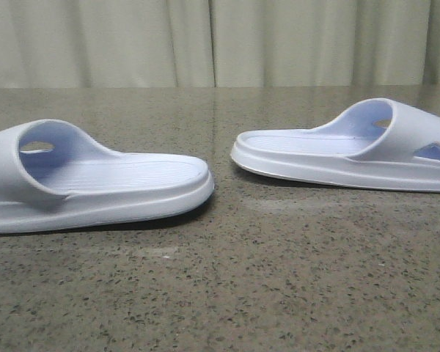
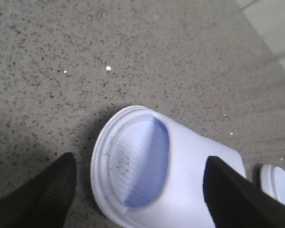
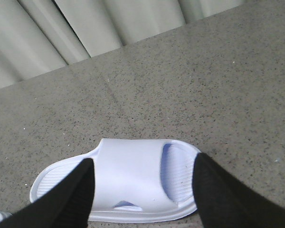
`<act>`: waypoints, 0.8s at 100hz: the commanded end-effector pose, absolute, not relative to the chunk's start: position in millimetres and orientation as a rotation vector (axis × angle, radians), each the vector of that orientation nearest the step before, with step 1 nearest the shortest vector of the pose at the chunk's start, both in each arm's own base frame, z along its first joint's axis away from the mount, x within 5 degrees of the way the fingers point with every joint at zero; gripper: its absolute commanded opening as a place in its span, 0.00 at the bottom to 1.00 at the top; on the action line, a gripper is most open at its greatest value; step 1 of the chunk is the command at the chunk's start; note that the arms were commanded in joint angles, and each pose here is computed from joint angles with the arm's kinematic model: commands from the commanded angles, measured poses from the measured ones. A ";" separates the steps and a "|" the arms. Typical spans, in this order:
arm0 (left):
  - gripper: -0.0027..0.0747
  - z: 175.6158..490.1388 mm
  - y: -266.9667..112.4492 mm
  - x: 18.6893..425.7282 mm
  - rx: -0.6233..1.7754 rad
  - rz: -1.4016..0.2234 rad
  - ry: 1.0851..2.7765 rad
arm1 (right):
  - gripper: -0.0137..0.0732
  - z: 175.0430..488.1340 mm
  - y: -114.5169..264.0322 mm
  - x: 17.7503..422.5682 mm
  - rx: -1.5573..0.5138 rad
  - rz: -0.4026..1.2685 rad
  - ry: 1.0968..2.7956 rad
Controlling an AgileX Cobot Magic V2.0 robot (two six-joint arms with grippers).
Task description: Insert blue slippers together front up
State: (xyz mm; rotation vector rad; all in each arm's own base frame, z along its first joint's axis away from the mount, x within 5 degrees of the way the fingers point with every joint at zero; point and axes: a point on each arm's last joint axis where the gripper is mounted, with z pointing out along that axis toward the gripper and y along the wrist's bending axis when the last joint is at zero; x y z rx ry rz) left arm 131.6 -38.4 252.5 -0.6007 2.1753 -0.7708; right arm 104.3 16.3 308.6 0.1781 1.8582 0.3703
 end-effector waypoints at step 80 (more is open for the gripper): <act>0.59 237.8 -43.6 165.6 -0.832 -0.839 2.210 | 0.60 327.0 14.4 113.0 0.194 0.369 1.737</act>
